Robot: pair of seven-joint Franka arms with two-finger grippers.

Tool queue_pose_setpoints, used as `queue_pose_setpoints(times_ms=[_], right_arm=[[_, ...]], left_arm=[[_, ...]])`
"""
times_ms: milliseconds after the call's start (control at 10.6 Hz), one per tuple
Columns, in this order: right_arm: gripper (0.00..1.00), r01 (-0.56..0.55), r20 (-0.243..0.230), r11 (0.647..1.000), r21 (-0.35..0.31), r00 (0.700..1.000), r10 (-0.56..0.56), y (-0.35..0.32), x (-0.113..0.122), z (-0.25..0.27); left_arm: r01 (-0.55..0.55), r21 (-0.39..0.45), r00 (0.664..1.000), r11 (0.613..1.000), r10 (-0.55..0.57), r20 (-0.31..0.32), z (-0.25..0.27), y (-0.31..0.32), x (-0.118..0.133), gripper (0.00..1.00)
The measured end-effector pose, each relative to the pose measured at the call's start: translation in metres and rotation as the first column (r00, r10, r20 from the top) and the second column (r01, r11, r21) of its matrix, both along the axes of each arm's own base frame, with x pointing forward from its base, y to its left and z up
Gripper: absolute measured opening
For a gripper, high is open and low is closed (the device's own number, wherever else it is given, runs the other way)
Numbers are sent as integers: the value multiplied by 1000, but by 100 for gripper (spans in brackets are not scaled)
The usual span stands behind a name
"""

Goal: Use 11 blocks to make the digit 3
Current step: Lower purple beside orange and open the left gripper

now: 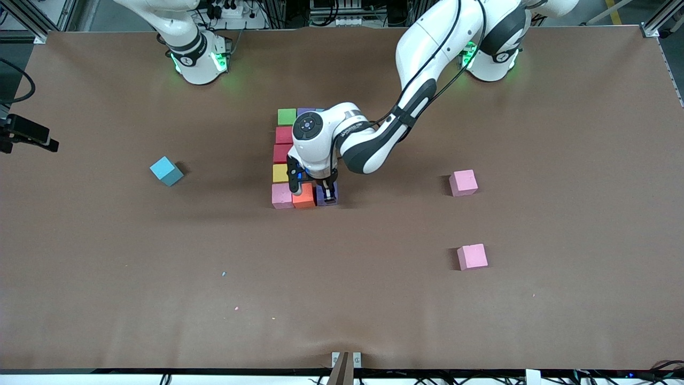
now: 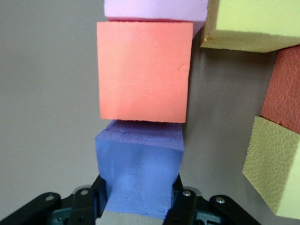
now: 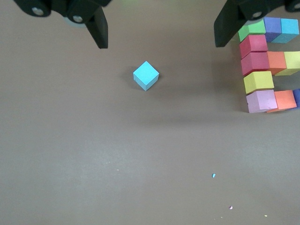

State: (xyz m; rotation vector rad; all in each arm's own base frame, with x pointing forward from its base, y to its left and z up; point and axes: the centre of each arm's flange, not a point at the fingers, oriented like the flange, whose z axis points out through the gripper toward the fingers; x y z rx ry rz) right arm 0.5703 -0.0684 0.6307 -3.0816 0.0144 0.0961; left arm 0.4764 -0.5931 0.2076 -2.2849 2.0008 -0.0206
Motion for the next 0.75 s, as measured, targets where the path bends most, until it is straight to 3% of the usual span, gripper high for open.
queue_pose_setpoints(times_ms=[754], right_arm=[[100,0,0,1000,0,1000,0,0,0,0]], left_arm=[[10,-24,1000,1000,-10,16,0,-4,1,54]])
